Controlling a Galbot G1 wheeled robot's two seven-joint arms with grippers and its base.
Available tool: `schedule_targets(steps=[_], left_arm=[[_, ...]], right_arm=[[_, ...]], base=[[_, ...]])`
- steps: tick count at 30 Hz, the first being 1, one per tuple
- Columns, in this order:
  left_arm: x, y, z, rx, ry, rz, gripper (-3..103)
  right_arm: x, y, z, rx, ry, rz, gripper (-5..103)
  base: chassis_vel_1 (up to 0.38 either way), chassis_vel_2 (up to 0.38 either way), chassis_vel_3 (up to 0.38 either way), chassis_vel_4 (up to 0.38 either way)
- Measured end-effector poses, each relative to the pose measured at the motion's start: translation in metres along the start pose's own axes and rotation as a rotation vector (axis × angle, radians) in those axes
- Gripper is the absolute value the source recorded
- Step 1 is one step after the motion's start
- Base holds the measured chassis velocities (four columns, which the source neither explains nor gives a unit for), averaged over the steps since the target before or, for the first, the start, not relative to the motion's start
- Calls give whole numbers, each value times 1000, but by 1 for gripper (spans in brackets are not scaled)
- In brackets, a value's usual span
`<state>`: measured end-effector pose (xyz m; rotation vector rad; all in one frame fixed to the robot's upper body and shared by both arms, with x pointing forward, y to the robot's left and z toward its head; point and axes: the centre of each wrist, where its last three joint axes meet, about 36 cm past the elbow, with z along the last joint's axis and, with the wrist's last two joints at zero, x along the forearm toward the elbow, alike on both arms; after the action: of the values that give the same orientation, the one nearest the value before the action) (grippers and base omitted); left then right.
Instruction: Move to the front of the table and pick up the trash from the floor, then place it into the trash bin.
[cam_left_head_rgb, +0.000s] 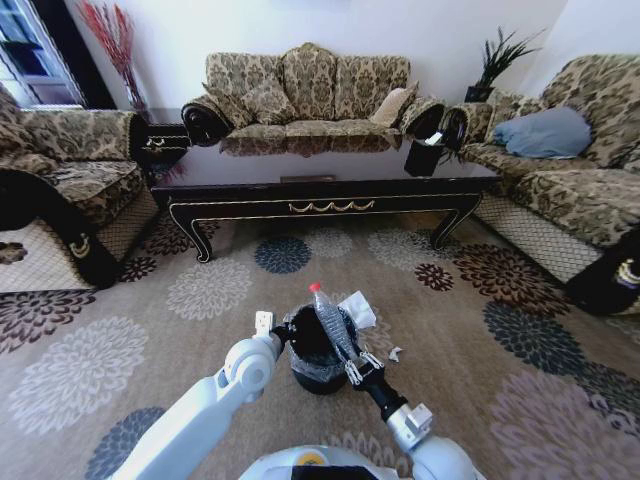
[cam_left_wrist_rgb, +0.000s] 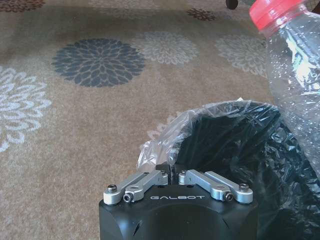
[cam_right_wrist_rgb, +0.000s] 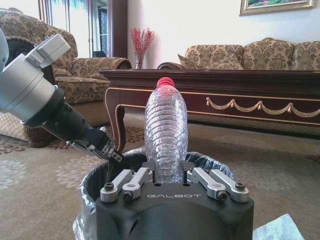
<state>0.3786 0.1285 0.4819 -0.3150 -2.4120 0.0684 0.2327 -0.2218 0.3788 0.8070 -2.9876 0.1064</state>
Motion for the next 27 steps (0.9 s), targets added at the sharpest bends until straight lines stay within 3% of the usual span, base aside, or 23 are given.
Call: schedule_targets(steps=[2, 4, 6, 10, 12, 19, 24, 27], left_arm=[[1, -1, 1, 0, 0, 0, 4], [2, 0, 2, 4, 0, -1, 4], [3, 0, 3, 5, 0, -4, 4], [5, 4, 6, 11, 4, -14, 4], [5, 4, 7, 9, 7, -18, 4], [6, 9, 8, 3, 5, -33, 4], [8, 18, 10, 13, -1, -48, 4], [9, 24, 9, 15, -6, -60, 4]], right_arm=[[1, -2, 1, 10, 5, -5, 22], [2, -4, 2, 17, 8, -5, 33], [2, -5, 2, 19, 8, -6, 33], [2, -6, 1, 22, 5, -7, 54], [3, -5, 0, 22, 5, -7, 54], [5, -5, -4, 22, -2, -9, 86], [7, -4, -5, 17, -3, -7, 99], [8, -5, -4, 17, -3, -3, 100]], base=[[0, 0, 0, 0], [0, 0, 0, 0], [0, 0, 0, 0], [0, 0, 0, 0], [0, 0, 0, 0], [0, 0, 0, 0], [0, 0, 0, 0], [0, 0, 0, 0]])
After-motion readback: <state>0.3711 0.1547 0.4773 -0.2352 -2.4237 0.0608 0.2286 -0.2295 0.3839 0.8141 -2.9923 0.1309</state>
